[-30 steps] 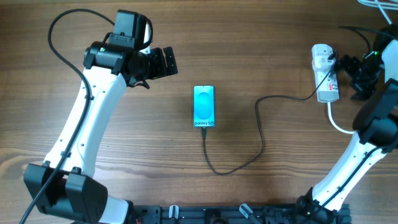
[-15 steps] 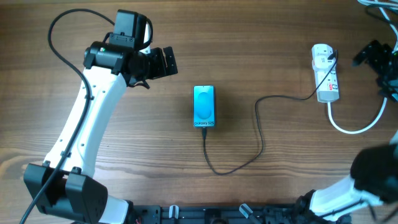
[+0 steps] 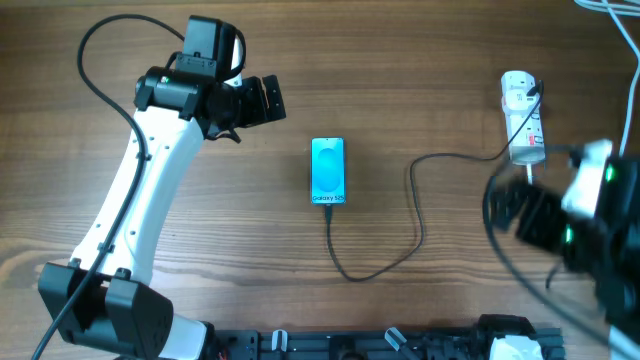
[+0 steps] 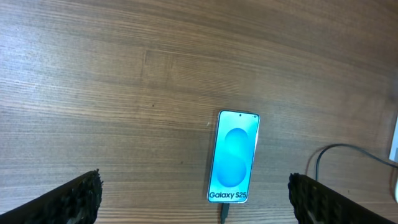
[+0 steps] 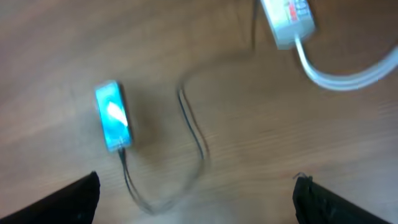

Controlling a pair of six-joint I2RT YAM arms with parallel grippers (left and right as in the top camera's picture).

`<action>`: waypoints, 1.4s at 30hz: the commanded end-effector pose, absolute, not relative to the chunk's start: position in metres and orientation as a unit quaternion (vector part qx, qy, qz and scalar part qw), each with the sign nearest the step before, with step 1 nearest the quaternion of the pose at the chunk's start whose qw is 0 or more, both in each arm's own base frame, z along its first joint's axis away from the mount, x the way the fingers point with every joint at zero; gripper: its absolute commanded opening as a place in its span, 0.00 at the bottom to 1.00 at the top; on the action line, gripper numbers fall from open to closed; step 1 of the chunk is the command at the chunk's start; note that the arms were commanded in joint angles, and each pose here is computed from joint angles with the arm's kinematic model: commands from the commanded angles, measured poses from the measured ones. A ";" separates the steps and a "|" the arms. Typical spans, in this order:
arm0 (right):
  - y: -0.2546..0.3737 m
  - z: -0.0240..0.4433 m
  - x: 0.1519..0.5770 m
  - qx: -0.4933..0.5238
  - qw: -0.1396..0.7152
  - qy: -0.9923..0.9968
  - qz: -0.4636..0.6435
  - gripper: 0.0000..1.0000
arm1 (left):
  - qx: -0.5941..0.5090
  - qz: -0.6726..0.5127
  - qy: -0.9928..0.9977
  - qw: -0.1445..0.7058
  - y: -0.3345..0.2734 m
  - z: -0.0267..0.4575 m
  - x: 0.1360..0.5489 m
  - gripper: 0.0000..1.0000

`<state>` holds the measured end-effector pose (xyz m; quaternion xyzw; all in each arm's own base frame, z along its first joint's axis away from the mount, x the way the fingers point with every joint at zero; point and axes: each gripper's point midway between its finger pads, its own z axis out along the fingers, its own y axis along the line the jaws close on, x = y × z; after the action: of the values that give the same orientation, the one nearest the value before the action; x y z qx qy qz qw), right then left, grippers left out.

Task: Plug charger to phone and switch on socket

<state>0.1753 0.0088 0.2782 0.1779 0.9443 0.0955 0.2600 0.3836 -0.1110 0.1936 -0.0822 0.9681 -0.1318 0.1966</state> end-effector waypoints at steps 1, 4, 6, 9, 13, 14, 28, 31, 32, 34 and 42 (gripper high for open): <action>0.014 0.268 0.138 0.172 0.234 0.952 0.096 1.00 | -0.089 -0.128 0.968 0.195 -0.110 0.192 0.384 1.00; 0.014 0.270 0.137 0.171 0.244 0.950 0.099 1.00 | -0.089 -0.128 0.968 0.195 -0.110 0.192 0.384 1.00; 0.014 0.270 0.138 0.171 0.243 0.950 0.099 1.00 | -0.089 -0.128 0.968 0.195 -0.110 0.192 0.384 1.00; 0.014 0.270 0.138 0.171 0.242 0.950 0.098 1.00 | -0.089 -0.128 0.968 0.195 -0.110 0.192 0.384 1.00; 0.012 0.270 0.138 0.171 0.242 0.950 0.093 1.00 | -0.089 -0.128 0.968 0.195 -0.110 0.192 0.384 1.00; 0.012 0.270 0.138 0.172 0.242 0.950 0.093 1.00 | -0.089 -0.128 0.968 0.195 -0.110 0.192 0.384 1.00; 0.005 0.272 0.148 0.171 0.264 0.946 0.074 1.00 | -0.089 -0.128 0.968 0.195 -0.110 0.192 0.384 1.00; 0.004 0.277 0.166 0.162 0.304 0.936 0.078 1.00 | -0.089 -0.128 0.968 0.195 -0.110 0.192 0.384 1.00; 0.005 0.279 0.172 0.148 0.321 0.932 0.079 1.00 | -0.089 -0.128 0.968 0.195 -0.110 0.192 0.384 1.00; 0.008 0.280 0.180 0.121 0.346 0.927 0.080 1.00 | -0.089 -0.128 0.968 0.195 -0.110 0.192 0.384 1.00; 0.050 0.289 0.214 -0.071 0.511 0.849 0.118 1.00 | -0.089 -0.128 0.968 0.195 -0.110 0.192 0.384 1.00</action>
<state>0.2182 0.0328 0.2883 0.0102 0.8745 0.1074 0.4729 0.3836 -0.1111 0.1933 -0.0822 0.9682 -0.1318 0.1962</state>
